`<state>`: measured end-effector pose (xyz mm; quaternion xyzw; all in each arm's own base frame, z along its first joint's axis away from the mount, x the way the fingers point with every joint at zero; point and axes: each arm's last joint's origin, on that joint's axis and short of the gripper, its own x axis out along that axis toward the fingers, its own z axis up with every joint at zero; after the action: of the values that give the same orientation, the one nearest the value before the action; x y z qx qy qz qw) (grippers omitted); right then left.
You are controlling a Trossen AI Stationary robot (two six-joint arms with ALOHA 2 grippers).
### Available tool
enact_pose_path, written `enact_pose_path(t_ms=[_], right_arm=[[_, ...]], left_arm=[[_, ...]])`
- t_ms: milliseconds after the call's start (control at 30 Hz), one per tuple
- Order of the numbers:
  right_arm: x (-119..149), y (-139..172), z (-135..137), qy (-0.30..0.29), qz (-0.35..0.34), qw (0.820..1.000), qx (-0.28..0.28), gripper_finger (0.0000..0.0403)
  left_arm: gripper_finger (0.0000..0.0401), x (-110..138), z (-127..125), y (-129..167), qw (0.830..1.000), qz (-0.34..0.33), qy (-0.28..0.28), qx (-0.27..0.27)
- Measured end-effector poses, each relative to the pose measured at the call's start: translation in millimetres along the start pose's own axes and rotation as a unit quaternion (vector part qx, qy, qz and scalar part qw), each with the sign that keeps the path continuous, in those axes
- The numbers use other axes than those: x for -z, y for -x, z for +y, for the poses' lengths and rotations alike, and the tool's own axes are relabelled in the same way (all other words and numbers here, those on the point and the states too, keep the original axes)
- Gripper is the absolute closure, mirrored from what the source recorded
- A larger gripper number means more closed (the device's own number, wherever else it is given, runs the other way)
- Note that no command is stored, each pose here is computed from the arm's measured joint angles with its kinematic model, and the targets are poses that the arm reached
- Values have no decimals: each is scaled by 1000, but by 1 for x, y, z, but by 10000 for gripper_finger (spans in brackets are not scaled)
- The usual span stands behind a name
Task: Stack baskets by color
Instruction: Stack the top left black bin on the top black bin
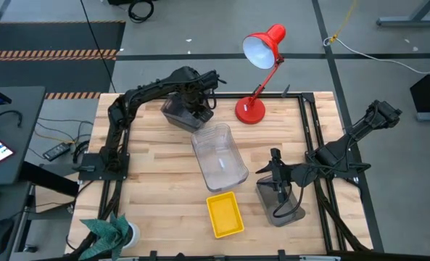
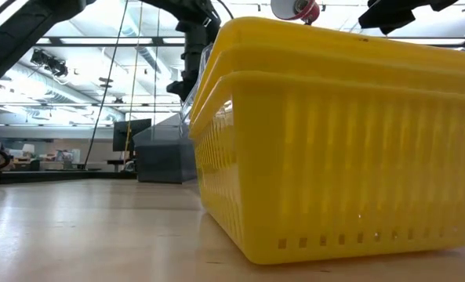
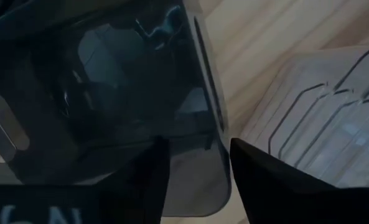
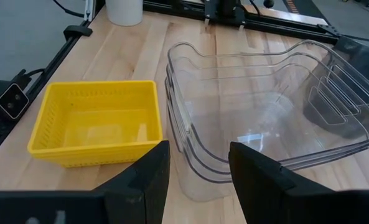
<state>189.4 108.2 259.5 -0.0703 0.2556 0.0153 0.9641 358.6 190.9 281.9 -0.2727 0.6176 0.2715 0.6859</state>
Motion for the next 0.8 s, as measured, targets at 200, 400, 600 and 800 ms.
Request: enact_pose_path(t_ms=[200, 400, 600, 800], right_arm=[[0, 0, -1, -1, 0, 1000, 3, 233], [0, 0, 0, -4, -1, 1000, 1, 233], [0, 0, 0, -4, 0, 1000, 0, 233], [-1, 0, 0, -3, -4, 1000, -1, 233]], left_arm=[[256, 1, -2, 0, 1000, -1, 15, 0], [312, -1, -10, -13, 999, 2, 13, -41], [389, 2, -12, -12, 999, 10, 10, -47], [390, 9, -11, -7, 997, 30, 10, -66]])
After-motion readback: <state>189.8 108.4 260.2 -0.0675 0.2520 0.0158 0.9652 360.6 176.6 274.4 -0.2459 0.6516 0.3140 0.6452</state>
